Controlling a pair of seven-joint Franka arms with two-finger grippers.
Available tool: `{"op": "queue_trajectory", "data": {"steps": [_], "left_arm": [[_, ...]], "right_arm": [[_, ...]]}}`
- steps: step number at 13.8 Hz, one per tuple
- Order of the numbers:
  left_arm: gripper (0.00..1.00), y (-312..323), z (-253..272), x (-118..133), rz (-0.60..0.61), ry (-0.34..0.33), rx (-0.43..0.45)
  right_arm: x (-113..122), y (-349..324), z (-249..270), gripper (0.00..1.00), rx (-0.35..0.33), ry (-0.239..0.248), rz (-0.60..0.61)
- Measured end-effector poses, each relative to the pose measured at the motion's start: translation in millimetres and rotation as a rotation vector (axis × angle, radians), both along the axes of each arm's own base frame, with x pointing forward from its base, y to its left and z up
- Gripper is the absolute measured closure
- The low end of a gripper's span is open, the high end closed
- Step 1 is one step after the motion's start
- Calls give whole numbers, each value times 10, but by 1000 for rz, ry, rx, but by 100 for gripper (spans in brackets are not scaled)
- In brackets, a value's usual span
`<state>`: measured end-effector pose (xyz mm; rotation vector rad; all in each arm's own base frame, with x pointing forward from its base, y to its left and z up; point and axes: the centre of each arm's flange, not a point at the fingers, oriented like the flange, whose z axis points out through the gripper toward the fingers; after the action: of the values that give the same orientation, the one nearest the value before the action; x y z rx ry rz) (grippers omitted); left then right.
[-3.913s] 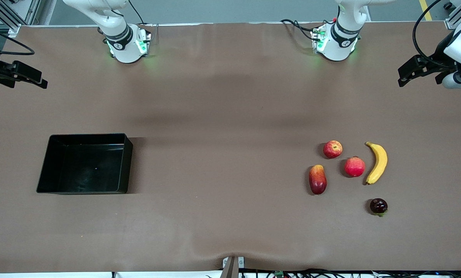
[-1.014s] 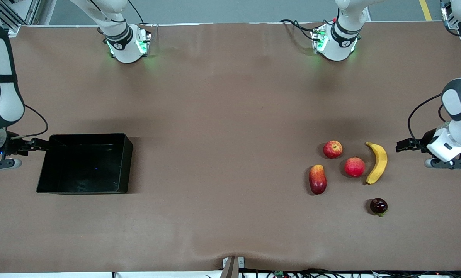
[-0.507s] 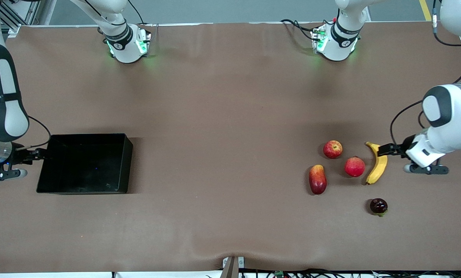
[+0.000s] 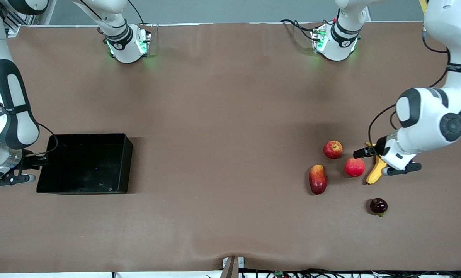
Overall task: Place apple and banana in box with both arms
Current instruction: 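Grasp the apple with the left gripper while the right gripper grips the box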
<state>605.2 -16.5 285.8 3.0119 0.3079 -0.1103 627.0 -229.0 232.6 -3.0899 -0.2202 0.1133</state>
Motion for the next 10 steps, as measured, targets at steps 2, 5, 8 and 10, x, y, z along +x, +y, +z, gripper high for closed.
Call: {"op": "queue_trajectory", "data": {"steps": [2, 5, 8, 10], "left_arm": [[0, -121, -115, -60, 32, -2, 2], [0, -265, -185, -121, 68, 16, 7], [0, -487, -221, -161, 92, 27, 12], [0, -583, -299, -176, 103, 24, 10]], "right_arm": [[-18, -25, -50, 0, 3, 8, -4], [-38, -7, -96, 31, 12, 28, -3], [-42, 14, -108, 63, 17, 36, 0], [-41, 9, -105, 86, 18, 35, 12]]}}
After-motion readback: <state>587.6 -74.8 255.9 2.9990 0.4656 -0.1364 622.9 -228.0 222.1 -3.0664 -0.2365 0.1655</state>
